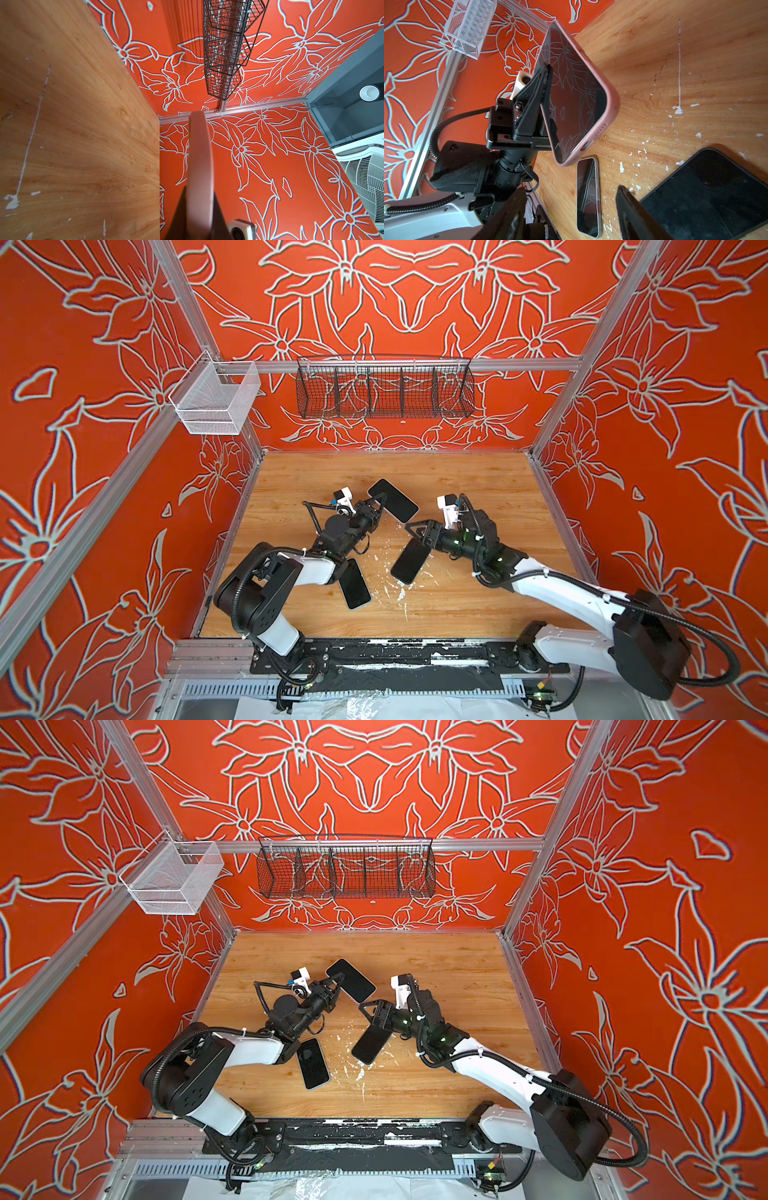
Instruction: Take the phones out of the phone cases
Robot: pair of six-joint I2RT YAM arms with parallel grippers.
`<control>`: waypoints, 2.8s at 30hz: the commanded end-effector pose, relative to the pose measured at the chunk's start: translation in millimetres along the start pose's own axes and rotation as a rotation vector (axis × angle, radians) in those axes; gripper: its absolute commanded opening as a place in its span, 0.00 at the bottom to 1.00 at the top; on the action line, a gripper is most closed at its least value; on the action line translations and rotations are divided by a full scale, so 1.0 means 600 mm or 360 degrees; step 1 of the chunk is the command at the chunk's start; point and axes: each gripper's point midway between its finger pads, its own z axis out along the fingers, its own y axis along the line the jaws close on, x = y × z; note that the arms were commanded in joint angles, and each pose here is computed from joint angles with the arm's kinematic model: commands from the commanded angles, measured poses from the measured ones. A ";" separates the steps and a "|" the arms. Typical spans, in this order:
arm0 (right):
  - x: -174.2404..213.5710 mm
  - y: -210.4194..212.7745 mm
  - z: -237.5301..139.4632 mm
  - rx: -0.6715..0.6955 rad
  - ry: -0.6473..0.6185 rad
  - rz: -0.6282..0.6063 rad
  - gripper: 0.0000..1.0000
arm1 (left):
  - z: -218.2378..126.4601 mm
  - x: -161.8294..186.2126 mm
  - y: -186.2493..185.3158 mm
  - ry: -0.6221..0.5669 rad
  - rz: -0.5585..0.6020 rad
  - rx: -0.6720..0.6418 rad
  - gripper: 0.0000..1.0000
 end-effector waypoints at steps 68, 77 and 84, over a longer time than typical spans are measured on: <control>-0.034 0.077 0.048 -0.0496 -0.0234 0.0077 0.22 | -0.018 0.007 -0.061 -0.0006 -0.0036 0.0170 0.00; -0.045 0.064 0.052 -0.0498 -0.0293 0.0144 0.19 | -0.023 0.007 -0.063 -0.0006 -0.0050 0.0182 0.00; -0.048 0.062 0.049 -0.0506 -0.0322 0.0158 0.18 | -0.030 0.007 -0.063 -0.0010 -0.0057 0.0193 0.00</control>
